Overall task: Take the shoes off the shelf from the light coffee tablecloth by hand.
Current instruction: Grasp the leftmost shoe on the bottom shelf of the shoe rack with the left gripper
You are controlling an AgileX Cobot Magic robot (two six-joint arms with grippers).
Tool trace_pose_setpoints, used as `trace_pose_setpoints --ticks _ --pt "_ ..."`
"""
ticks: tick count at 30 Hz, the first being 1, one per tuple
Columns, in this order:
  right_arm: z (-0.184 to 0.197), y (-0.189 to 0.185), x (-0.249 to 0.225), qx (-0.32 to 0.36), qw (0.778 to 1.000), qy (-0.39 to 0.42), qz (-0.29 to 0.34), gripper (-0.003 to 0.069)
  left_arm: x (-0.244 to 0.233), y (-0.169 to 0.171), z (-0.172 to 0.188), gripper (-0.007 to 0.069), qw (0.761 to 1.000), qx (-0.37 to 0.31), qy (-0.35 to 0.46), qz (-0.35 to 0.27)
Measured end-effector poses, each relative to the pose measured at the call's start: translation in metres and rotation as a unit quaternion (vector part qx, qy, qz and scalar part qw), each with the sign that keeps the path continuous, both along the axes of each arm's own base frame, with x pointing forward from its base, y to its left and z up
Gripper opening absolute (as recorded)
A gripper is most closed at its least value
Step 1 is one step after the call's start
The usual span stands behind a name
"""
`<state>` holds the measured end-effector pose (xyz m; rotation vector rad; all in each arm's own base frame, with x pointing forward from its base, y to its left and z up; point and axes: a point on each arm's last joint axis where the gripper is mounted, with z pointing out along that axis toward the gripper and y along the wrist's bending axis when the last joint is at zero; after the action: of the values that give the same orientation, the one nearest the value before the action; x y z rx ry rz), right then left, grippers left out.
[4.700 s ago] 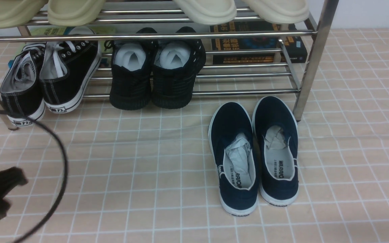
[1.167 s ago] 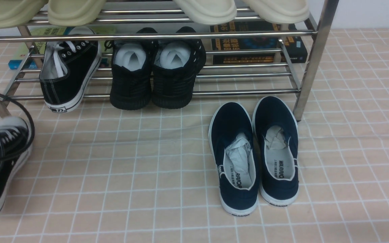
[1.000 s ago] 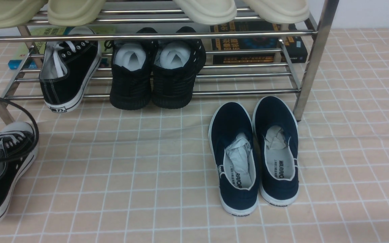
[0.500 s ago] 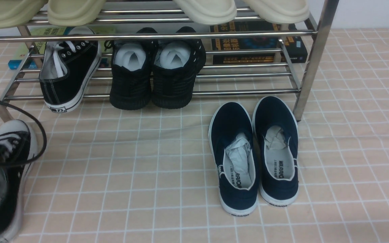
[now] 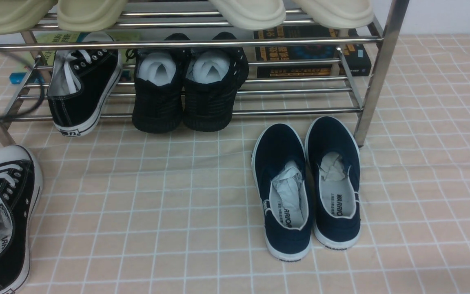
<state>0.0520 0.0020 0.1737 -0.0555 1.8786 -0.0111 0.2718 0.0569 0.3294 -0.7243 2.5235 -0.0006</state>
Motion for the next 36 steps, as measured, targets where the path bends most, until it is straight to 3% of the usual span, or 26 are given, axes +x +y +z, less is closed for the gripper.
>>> trace_pose_setpoints --ticks 5,12,18,23,28,36 --pt "0.0 0.0 0.0 0.0 1.0 0.0 0.0 0.0239 0.019 -0.012 0.02 0.0028 0.996 -0.056 -0.028 -0.065" --pt "0.0 0.0 0.0 0.0 1.0 0.0 0.0 0.0239 0.053 -0.02 0.016 0.0002 0.992 -0.085 -0.009 -0.09" --pt "0.0 0.0 0.0 0.0 1.0 0.0 0.0 0.0239 0.086 -0.041 0.015 0.007 0.995 -0.047 0.004 -0.084" --pt "0.0 0.0 0.0 0.0 1.0 0.0 0.0 0.0239 0.107 -0.052 0.013 0.0207 0.999 0.01 -0.013 -0.037" --pt "0.0 0.0 0.0 0.0 1.0 0.0 0.0 0.0239 0.124 -0.054 -0.004 0.032 0.999 0.015 -0.019 -0.03" --pt "0.0 0.0 0.0 0.0 1.0 0.0 0.0 0.0239 0.148 -0.05 -0.035 0.0388 0.999 0.026 -0.029 0.003"
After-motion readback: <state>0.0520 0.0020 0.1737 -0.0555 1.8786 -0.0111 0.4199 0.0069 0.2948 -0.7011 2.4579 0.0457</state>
